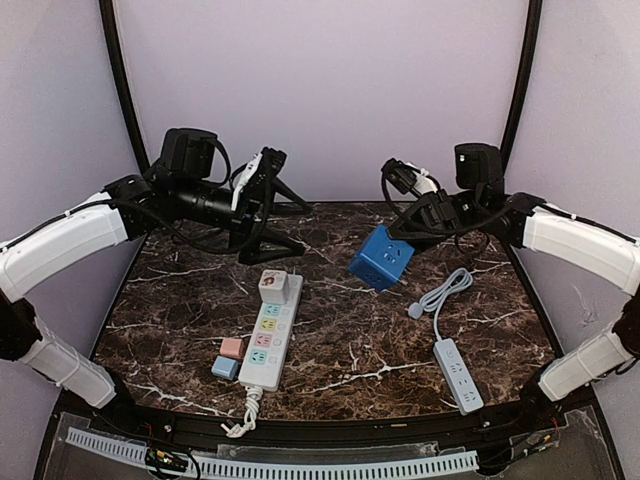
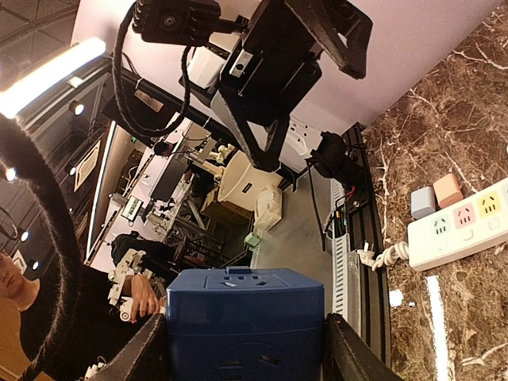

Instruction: Insert the plug

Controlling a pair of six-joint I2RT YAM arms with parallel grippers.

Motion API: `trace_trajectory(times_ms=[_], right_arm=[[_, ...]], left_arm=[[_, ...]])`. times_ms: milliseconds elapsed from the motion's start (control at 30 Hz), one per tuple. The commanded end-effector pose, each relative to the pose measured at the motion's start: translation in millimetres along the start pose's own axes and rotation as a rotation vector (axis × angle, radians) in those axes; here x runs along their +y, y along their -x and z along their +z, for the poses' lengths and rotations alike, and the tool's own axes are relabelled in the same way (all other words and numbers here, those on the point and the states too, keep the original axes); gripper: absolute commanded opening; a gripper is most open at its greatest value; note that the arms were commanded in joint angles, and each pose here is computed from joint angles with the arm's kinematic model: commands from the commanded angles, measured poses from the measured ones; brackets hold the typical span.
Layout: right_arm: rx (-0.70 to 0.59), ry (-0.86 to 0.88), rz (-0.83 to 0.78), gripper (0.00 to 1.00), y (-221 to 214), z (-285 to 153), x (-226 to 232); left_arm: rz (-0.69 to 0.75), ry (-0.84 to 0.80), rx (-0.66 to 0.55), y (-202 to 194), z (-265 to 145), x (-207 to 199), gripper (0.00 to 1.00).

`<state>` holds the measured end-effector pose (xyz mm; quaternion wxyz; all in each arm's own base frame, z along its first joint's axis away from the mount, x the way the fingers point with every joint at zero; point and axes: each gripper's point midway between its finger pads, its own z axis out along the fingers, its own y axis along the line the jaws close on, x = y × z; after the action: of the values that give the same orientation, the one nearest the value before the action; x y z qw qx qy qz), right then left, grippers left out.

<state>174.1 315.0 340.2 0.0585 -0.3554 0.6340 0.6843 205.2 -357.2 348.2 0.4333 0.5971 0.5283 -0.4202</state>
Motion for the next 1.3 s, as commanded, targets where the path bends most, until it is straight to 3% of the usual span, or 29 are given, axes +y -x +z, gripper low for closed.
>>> trace_trajectory(times_ms=[0, 233, 700, 1267], right_arm=[[0.010, 0.055, -0.029, 0.00, 0.8, -2.5, 19.2], [0.016, 0.066, -0.017, 0.00, 3.1, -1.8, 18.4], [0.081, 0.119, 0.012, 0.00, -0.7, 5.3, 12.2], [0.118, 0.147, 0.004, 0.00, -5.9, 10.1, 16.2]], left_arm=[[0.112, -0.086, -0.062, 25.3, 5.9, -15.9, 0.86], [0.163, -0.124, -0.085, 42.3, 17.5, -25.0, 0.84], [0.151, -0.228, -0.082, 43.7, 57.0, -35.9, 0.83], [0.121, -0.267, -0.076, 43.0, 77.6, -39.7, 0.85]])
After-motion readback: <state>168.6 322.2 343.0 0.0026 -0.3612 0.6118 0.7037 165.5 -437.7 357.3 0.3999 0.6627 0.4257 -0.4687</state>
